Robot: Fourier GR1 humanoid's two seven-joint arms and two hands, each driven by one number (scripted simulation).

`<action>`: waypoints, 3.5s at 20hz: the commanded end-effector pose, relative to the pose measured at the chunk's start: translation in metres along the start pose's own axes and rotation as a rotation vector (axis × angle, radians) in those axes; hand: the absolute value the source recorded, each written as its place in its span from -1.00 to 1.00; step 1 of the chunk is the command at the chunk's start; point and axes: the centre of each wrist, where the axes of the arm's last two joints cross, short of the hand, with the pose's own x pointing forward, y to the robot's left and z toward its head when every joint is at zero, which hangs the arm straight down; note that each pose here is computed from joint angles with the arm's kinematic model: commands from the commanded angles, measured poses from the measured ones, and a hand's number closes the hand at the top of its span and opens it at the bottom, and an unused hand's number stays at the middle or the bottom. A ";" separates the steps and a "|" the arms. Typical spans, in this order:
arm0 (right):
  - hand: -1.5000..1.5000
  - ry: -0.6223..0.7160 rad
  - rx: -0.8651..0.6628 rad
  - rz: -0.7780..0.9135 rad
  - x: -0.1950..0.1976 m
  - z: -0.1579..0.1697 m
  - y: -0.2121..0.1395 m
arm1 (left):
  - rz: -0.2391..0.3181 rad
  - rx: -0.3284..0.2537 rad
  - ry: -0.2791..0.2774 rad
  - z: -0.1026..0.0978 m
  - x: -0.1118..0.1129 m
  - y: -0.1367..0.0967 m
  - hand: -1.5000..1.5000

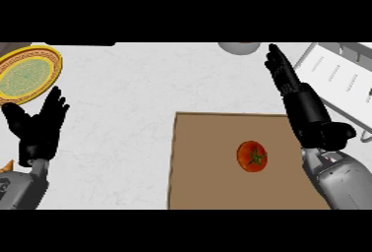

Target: Pick the tomato from the tray and place it in the tiered basket

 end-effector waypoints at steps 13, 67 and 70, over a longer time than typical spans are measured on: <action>-1.00 0.531 -1.357 -0.207 -0.087 0.143 -0.003 | -0.268 -0.031 -0.184 0.012 -0.005 0.028 0.00; -1.00 1.241 -0.628 0.188 0.018 0.118 0.057 | -0.285 -0.119 -0.260 0.015 -0.004 -0.008 0.00; -1.00 1.226 -0.617 0.165 0.017 0.109 0.057 | -0.281 -0.128 -0.254 0.012 0.000 -0.012 0.00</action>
